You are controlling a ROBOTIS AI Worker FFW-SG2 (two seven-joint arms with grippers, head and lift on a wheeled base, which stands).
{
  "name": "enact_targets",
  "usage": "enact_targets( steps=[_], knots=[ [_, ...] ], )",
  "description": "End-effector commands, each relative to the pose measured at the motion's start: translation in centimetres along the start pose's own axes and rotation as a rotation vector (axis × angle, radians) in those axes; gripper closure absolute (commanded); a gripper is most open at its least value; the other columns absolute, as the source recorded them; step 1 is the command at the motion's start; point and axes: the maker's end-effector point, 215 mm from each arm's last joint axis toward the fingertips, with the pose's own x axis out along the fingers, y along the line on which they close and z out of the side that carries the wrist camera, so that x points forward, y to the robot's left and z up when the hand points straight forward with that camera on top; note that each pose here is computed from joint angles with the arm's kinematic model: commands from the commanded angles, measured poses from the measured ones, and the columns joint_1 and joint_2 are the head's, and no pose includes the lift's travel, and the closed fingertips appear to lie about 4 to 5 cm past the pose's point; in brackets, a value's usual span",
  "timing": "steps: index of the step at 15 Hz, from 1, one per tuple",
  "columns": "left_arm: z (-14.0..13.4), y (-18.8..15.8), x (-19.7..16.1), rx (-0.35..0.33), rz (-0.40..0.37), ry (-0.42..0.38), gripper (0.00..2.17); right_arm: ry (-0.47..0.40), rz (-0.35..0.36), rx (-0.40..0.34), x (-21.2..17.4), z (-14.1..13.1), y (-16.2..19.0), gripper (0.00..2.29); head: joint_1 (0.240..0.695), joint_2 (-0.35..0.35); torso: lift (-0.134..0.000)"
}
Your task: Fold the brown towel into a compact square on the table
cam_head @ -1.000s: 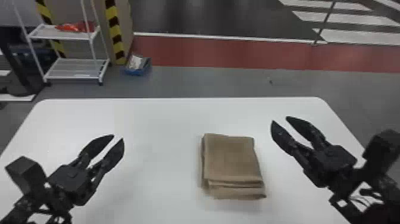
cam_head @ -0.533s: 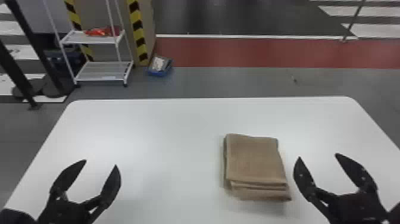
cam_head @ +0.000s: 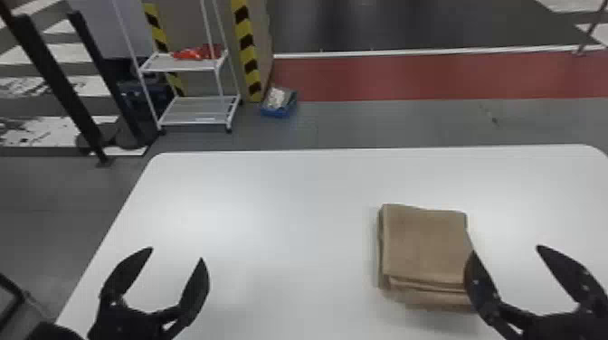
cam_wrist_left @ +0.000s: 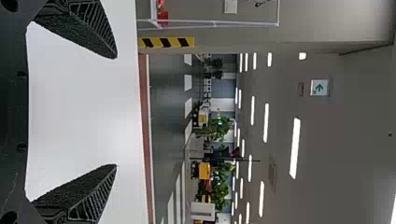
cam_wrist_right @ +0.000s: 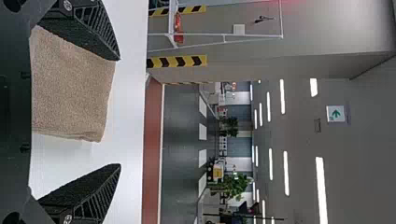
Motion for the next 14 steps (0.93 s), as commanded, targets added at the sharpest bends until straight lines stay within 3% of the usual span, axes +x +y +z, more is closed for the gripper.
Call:
enact_targets(
  steps=[1, 14],
  knots=[
    [-0.14, 0.34, -0.13, -0.002, 0.006, 0.006, 0.05, 0.004, 0.008, -0.004, 0.16, -0.24, 0.57, 0.07, 0.695, 0.136, -0.124],
    [0.35, 0.73, -0.48, 0.001, 0.008, 0.006, 0.05, 0.008, 0.017, -0.001, 0.35, -0.66, 1.10, 0.07, 0.695, 0.166, -0.124]
  ],
)
